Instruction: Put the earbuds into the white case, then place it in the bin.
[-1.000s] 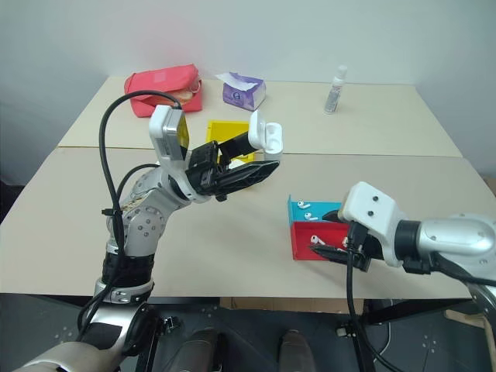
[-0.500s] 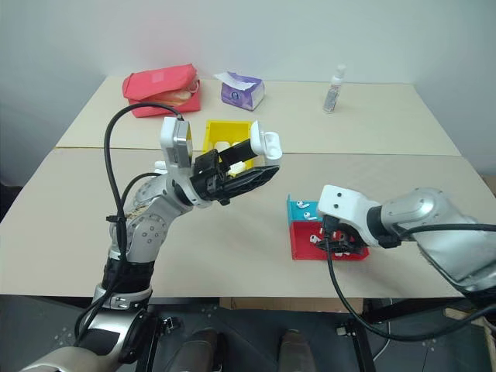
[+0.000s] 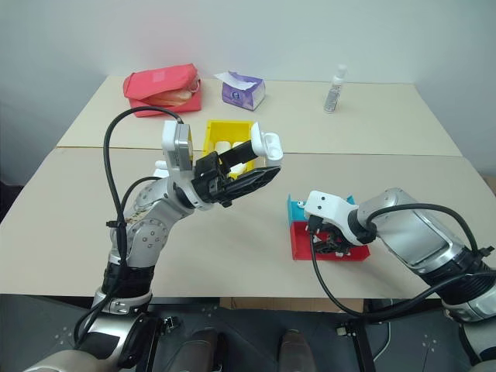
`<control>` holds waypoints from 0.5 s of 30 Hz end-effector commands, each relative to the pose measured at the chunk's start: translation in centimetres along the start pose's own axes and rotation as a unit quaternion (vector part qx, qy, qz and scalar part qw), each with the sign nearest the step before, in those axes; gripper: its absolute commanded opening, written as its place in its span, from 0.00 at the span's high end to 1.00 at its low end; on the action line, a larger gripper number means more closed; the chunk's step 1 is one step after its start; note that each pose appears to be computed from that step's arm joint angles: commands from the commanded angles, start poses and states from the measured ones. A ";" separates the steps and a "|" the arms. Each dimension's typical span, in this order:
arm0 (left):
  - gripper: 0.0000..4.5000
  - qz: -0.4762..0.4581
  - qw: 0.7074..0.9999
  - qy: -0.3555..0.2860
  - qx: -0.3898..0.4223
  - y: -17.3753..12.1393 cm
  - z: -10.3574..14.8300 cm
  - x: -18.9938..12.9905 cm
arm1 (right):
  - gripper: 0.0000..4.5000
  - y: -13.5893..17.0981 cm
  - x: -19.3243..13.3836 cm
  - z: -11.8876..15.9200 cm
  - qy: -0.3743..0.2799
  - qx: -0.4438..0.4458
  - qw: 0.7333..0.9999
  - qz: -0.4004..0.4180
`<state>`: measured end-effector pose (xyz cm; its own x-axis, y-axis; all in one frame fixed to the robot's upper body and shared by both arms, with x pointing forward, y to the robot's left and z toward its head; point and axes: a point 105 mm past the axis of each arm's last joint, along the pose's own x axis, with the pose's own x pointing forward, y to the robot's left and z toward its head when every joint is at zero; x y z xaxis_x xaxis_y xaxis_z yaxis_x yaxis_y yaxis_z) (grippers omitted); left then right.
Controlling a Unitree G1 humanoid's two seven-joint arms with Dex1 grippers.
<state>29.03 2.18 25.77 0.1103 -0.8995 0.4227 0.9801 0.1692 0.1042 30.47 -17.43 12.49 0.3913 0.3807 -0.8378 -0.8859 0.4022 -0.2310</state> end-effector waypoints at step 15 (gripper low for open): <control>0.38 -0.019 1.000 -0.012 0.012 -0.8 1.1 0.2 | 0.75 0.2 0.8 0.0 0.014 0.000 1.000 -0.003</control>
<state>28.90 2.39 25.91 0.1068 -0.8997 0.4232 0.9811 0.1645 0.1020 30.77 -17.03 11.64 0.3904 0.3656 -0.8449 -0.8827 0.4095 -0.2306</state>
